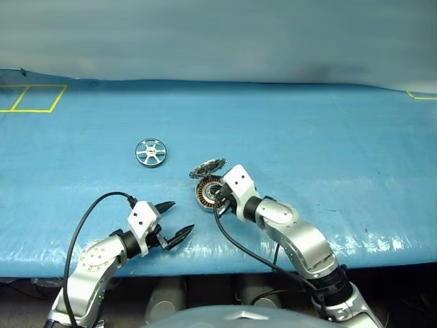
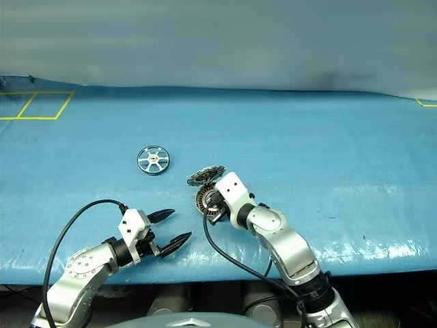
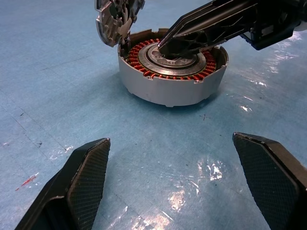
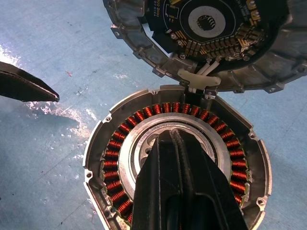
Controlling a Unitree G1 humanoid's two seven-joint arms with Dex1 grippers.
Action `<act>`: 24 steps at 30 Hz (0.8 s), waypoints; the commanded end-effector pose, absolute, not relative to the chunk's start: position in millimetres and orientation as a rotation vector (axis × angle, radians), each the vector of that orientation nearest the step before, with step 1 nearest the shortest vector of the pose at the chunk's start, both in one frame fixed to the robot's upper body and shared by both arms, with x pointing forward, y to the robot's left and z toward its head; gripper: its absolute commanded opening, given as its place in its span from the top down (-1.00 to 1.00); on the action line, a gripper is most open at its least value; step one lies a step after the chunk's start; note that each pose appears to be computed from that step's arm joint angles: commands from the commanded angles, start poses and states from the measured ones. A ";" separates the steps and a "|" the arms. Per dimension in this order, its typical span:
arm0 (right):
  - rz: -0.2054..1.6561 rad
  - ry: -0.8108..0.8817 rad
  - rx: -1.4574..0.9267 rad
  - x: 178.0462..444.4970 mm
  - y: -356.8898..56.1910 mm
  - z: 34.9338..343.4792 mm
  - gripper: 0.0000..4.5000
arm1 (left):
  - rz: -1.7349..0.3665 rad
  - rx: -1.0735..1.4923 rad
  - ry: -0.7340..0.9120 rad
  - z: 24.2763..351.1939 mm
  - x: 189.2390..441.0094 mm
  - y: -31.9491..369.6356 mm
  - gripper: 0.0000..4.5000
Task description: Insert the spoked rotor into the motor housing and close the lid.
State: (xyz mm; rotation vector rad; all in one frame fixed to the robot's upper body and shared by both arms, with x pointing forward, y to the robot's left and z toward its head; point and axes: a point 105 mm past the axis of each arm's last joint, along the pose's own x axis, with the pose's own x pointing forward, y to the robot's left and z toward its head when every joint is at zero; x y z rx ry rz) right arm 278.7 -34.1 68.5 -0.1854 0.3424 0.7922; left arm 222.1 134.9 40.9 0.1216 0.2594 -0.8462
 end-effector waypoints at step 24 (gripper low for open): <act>0.740 0.507 -0.158 267.1 -49.4 32.1 0.98 | -0.858 0.135 0.240 46.2 223.1 133.0 -1.00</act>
